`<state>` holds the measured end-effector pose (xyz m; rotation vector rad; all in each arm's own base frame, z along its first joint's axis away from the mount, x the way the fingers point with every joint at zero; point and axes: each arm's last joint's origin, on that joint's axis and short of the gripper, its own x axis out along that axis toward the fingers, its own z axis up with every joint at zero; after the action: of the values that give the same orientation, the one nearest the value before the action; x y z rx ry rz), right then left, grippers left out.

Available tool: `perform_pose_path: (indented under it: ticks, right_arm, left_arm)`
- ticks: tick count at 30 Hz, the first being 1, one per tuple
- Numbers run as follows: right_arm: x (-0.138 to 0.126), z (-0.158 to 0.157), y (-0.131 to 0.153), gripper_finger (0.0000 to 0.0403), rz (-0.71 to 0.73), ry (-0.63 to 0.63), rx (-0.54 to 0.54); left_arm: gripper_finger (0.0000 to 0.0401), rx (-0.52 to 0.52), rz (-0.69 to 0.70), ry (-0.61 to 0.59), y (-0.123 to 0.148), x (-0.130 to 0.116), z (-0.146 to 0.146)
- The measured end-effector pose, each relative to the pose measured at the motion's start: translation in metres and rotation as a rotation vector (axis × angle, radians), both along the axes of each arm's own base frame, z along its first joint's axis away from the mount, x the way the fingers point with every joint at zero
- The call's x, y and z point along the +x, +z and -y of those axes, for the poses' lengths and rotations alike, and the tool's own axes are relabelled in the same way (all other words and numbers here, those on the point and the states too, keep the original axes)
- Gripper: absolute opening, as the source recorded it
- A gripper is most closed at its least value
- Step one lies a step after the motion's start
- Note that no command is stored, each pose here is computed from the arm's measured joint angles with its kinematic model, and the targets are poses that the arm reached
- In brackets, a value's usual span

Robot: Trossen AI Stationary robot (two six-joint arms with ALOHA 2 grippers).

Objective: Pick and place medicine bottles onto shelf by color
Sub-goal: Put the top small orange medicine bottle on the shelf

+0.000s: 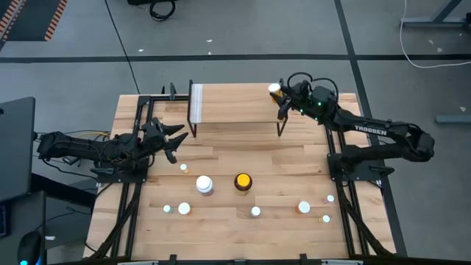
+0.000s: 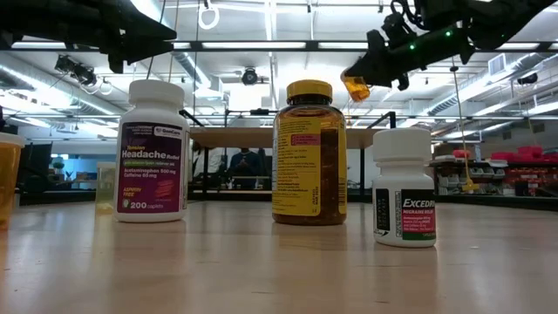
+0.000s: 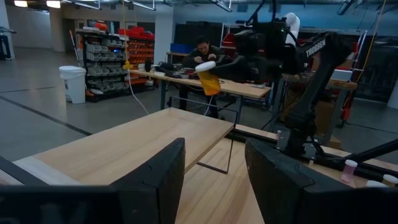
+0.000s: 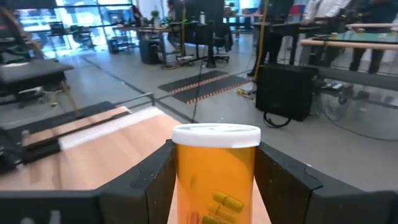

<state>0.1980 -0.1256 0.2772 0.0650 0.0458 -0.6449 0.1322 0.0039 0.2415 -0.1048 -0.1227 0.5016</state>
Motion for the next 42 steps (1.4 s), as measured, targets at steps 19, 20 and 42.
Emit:
perform_pose_path:
  ticks: [19, 20, 42]
  right_arm:
    - [-0.019, -0.032, -0.064, 0.0206, 0.146, -0.069, -0.102]
    - [-0.02, -0.033, -0.064, 0.0206, 0.147, -0.067, -0.103]
    - [-0.023, -0.041, -0.082, 0.0206, 0.118, -0.031, -0.061]
  left_arm:
    - [0.0174, 0.001, -0.001, 0.0, 0.0, 0.0, 0.0]
    - [0.0173, 0.0, 0.0, 0.0, 0.0, 0.0, 0.0]
    - [0.0173, 0.001, 0.0, 0.0, 0.0, 0.0, 0.0]
